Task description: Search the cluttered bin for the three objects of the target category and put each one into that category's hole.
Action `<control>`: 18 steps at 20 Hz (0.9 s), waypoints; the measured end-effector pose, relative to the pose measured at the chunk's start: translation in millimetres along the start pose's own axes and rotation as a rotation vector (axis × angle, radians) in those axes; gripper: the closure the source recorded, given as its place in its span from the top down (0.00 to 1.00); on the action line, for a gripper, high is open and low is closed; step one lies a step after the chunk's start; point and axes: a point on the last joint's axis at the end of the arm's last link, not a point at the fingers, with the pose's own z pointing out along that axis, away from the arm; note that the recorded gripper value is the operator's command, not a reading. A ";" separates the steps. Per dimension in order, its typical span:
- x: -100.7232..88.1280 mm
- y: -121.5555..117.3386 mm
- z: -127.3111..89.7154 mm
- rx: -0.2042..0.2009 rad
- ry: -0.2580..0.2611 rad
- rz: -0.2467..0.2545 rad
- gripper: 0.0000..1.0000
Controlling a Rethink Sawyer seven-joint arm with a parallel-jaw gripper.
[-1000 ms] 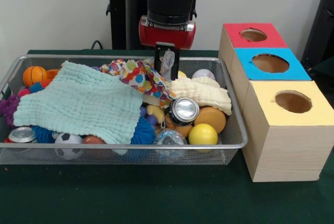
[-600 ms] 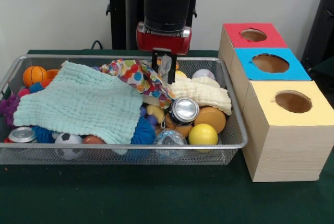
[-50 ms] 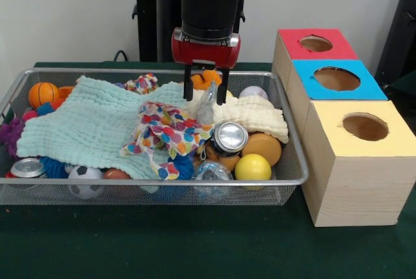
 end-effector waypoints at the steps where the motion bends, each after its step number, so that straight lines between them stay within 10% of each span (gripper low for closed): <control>1: 0.2 1.6 -0.1 0.000 0.000 -0.003 1.00; 15: 9.3 30.3 13.1 -0.006 0.022 -0.050 1.00; 16: 14.9 36.0 19.2 -0.007 0.036 -0.061 0.00; 18: 16.4 37.2 20.6 -0.006 0.040 -0.063 0.00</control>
